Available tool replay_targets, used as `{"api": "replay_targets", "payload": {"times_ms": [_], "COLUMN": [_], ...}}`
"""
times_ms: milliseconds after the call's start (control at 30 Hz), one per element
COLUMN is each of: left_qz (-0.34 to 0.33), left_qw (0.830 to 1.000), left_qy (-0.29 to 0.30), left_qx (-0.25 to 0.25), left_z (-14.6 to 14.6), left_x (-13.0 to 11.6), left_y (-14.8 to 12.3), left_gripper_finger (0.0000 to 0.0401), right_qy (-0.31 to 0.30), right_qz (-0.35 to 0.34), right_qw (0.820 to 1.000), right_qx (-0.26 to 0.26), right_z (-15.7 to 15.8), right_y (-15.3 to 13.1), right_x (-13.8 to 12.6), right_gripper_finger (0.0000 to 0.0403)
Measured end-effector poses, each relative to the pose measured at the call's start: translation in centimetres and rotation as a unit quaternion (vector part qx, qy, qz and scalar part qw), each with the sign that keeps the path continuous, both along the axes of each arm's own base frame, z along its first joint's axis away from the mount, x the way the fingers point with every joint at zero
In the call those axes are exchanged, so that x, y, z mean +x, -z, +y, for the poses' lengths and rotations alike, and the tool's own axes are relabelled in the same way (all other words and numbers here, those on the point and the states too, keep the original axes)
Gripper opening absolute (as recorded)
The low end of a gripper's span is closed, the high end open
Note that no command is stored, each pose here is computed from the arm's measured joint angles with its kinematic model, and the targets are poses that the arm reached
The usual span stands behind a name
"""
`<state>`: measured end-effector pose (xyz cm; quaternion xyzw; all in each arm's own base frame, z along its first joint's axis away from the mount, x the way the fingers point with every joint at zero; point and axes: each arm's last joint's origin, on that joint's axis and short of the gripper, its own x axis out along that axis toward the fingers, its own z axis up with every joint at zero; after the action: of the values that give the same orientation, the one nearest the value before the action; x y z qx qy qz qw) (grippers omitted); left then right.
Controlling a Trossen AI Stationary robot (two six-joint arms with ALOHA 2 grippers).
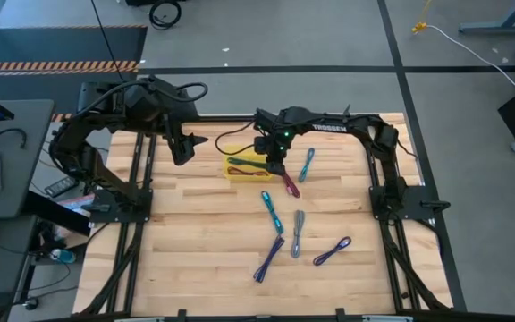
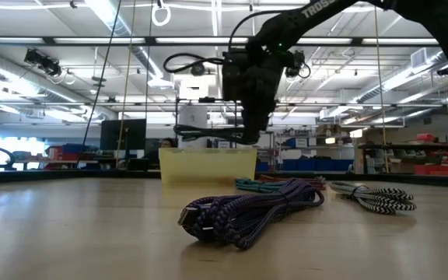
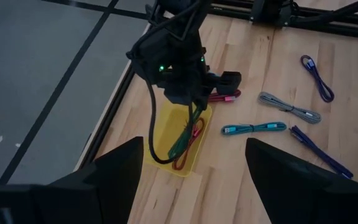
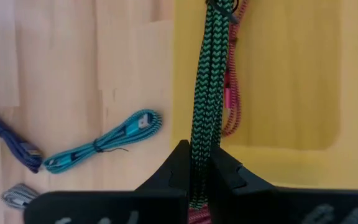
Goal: Pick and place USB-C Cables
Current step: Put the green charger cable into the bin
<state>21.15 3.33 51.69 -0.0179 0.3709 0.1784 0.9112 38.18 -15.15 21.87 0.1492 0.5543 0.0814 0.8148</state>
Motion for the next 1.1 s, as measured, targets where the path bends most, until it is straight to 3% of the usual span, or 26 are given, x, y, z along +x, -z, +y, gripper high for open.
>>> {"api": "replay_targets", "payload": {"times_ms": [433,1100], "left_qz": [-0.002,-0.002], "left_qw": [1.000,1.000], "left_qy": [-0.003,-0.003], "left_qx": [-0.003,-0.003], "left_z": [0.0,0.0], "left_x": [0.0,0.0], "left_y": [0.0,0.0], "left_gripper_finger": [0.0288,0.0288], "right_qy": [-0.012,-0.015], "right_qz": [0.020,0.025], "right_qw": [0.999,1.000], "right_qx": [0.022,0.008], "right_z": [0.1,-0.4], "right_y": [3.1,3.2], "right_x": [1.1,0.8], "right_gripper_finger": [0.0025,0.0025]}}
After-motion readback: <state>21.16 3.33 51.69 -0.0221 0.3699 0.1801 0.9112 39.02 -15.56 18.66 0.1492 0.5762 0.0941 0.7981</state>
